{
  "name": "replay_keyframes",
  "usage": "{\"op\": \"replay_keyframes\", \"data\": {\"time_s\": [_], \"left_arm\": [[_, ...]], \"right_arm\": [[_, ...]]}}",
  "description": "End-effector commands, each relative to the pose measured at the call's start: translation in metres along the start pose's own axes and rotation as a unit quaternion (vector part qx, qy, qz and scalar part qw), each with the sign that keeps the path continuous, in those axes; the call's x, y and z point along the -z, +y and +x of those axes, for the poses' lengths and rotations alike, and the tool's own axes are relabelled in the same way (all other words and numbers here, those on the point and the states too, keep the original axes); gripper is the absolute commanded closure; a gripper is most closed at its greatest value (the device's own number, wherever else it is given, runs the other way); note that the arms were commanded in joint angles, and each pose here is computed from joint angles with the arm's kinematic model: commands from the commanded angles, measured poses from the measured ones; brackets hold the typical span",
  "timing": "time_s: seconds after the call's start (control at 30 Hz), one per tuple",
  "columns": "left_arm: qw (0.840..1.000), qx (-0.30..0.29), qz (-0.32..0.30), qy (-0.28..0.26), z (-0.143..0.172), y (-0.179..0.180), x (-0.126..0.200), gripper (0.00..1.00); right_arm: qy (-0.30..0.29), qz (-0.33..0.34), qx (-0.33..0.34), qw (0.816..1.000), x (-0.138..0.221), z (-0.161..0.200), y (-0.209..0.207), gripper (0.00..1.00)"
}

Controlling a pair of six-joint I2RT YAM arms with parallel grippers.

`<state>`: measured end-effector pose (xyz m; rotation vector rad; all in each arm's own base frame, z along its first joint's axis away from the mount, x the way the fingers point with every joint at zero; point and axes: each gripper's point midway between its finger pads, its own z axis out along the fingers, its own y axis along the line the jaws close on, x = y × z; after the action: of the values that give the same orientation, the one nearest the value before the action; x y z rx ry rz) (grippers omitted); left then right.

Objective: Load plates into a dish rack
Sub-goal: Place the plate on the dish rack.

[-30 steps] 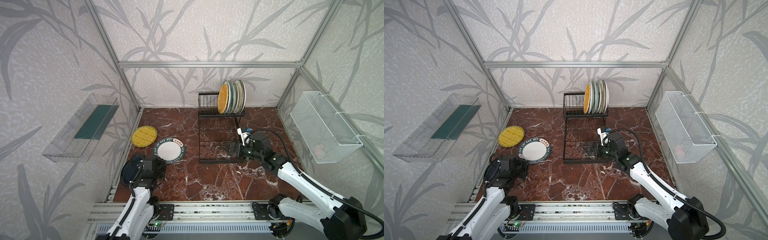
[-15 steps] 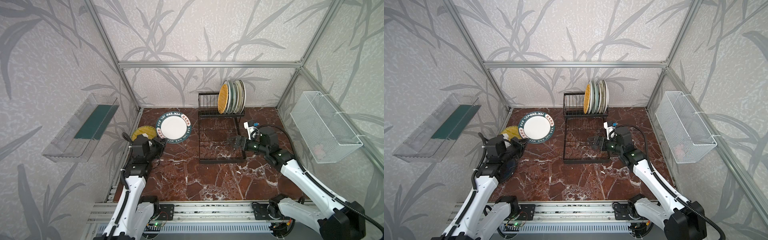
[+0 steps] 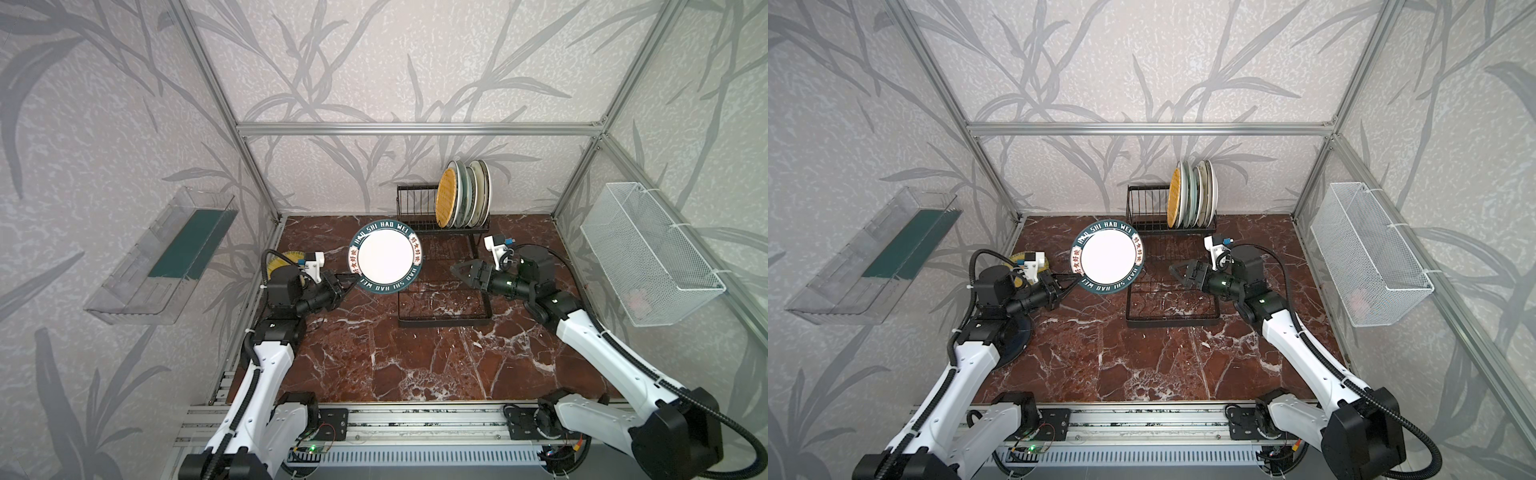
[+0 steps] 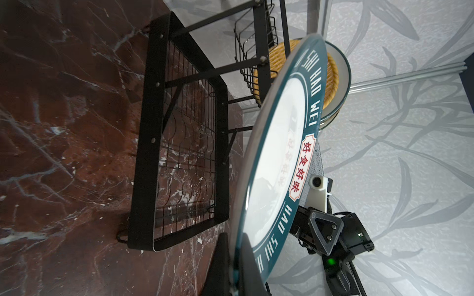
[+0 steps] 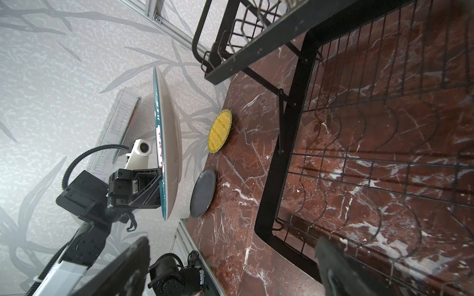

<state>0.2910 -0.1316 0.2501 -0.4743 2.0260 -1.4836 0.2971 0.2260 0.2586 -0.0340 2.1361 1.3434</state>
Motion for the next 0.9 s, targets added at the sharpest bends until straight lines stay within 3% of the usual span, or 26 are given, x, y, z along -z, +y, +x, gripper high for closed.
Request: {"op": "replay_keyframes", "data": {"time_s": [0.0,0.17,0.43,0.63,0.77,0.87], "left_arm": [[0.996,-0.038,0.074,0.034,0.014,-0.040,-0.014,1.00],[0.994,-0.044,0.083,0.063,0.034,-0.048,-0.036,1.00],[0.993,-0.052,0.077,0.079,0.049,-0.045,-0.046,1.00],[0.993,-0.062,0.060,0.084,0.053,-0.038,-0.047,1.00],[0.992,-0.069,0.056,0.089,0.054,-0.036,-0.048,1.00],[0.991,-0.076,0.057,0.095,0.056,-0.037,-0.049,1.00]], "right_arm": [[-0.006,-0.048,0.015,0.999,-0.003,-0.011,0.035,0.00],[-0.012,-0.057,0.018,0.998,-0.008,-0.014,0.049,0.05],[-0.036,-0.033,-0.008,0.999,-0.007,-0.023,0.044,0.43],[-0.056,-0.011,-0.016,0.998,0.003,-0.023,0.042,0.64],[-0.063,0.001,-0.025,0.998,0.004,-0.023,0.039,0.73],[-0.055,0.004,-0.026,0.998,-0.003,-0.018,0.042,0.73]]}}
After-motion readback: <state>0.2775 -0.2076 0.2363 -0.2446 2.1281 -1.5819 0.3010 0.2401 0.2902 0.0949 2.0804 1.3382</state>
